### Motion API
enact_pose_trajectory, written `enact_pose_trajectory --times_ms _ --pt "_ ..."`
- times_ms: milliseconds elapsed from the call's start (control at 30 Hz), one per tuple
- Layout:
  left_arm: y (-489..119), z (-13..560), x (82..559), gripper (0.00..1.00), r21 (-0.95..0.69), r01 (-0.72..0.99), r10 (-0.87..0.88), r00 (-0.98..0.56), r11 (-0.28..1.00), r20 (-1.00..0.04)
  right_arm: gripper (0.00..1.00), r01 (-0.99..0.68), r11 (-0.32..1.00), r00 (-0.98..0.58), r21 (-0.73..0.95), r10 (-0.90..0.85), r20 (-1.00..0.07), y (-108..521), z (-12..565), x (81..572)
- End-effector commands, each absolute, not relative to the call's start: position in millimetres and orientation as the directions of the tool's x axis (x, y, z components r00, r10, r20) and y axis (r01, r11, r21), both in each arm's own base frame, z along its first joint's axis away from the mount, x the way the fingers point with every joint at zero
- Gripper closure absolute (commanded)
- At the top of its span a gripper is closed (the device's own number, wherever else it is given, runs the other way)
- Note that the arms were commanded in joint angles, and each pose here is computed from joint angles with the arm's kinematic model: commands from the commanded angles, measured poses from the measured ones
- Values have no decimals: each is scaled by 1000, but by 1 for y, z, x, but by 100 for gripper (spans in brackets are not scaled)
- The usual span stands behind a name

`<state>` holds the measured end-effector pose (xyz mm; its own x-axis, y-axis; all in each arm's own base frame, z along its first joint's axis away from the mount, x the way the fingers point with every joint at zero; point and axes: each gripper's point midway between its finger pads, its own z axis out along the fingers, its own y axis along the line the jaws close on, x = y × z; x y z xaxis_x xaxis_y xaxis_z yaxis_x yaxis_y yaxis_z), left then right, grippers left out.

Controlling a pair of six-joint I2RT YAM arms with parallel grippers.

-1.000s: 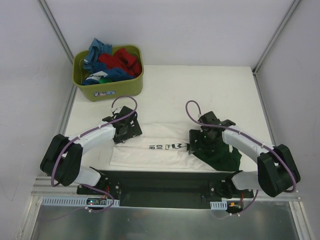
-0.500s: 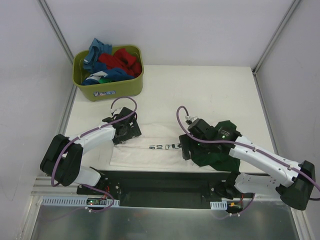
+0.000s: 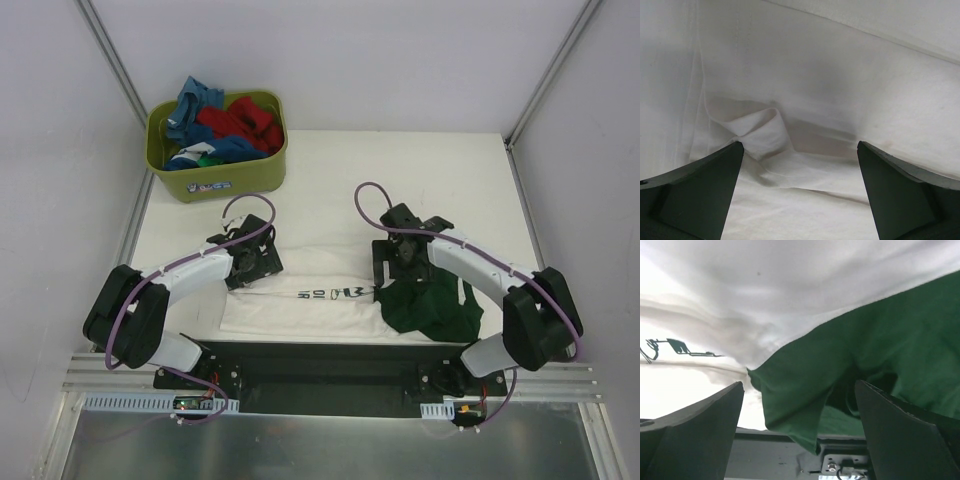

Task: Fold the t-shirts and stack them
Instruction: Fold the other side of the tshirt into a rectangle

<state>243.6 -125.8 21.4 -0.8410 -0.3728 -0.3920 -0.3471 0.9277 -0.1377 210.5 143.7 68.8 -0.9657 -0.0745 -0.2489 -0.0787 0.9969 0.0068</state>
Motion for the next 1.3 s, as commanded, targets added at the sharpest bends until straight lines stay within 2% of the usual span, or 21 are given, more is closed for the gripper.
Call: enact_pose_trajectory --times_ms 0,167,200,233,300,400,433,500,567,667,767,1000,1067,1133,1267 --pt "-119 9 236 1 -85 -355 -360 -852 931 -381 3 -55 988 -979 143 -26 -200 157 54 208" --pt "-114 6 233 1 -68 -359 -357 -851 931 -385 3 -4 995 -989 99 10 -144 137 39 182" --pt "-113 6 233 1 -60 -359 -353 -851 931 -388 3 11 998 -996 65 17 -92 126 33 163" --pt "-113 6 233 1 -59 -357 -350 -851 932 -390 3 31 999 -993 41 35 -113 117 36 159" --pt "-112 5 234 1 -55 -355 -347 -852 933 -392 3 87 996 -994 11 88 -70 103 37 134" --pt "-112 4 232 1 -51 -352 -343 -856 935 -386 3 184 983 -979 6 184 -92 85 48 105" --pt "-111 3 232 1 -47 -354 -344 -856 934 -386 3 211 976 -967 46 215 -133 82 55 100" --pt "-110 3 232 1 -42 -352 -340 -857 935 -388 3 247 963 -957 106 260 -128 84 61 87" --pt "-109 4 233 1 -38 -352 -337 -854 935 -396 3 220 943 -955 249 260 -141 100 78 82" --pt "-111 7 236 1 -48 -347 -337 -853 937 -398 3 154 941 -936 303 237 -260 102 108 99" --pt "-116 10 238 1 -64 -333 -330 -857 941 -395 3 108 965 -925 241 186 -331 97 127 119" --pt "-113 13 237 1 -71 -334 -333 -850 940 -409 3 43 995 -961 87 65 -269 108 112 161" --pt "-111 13 236 1 -66 -334 -330 -848 940 -415 3 37 998 -959 54 51 -280 108 107 172" --pt "-108 13 235 1 -55 -339 -329 -845 939 -420 3 96 995 -949 -33 81 -305 92 104 190" --pt "-101 10 235 1 -45 -366 -349 -837 930 -422 1 210 978 -915 0 197 -352 74 97 224"
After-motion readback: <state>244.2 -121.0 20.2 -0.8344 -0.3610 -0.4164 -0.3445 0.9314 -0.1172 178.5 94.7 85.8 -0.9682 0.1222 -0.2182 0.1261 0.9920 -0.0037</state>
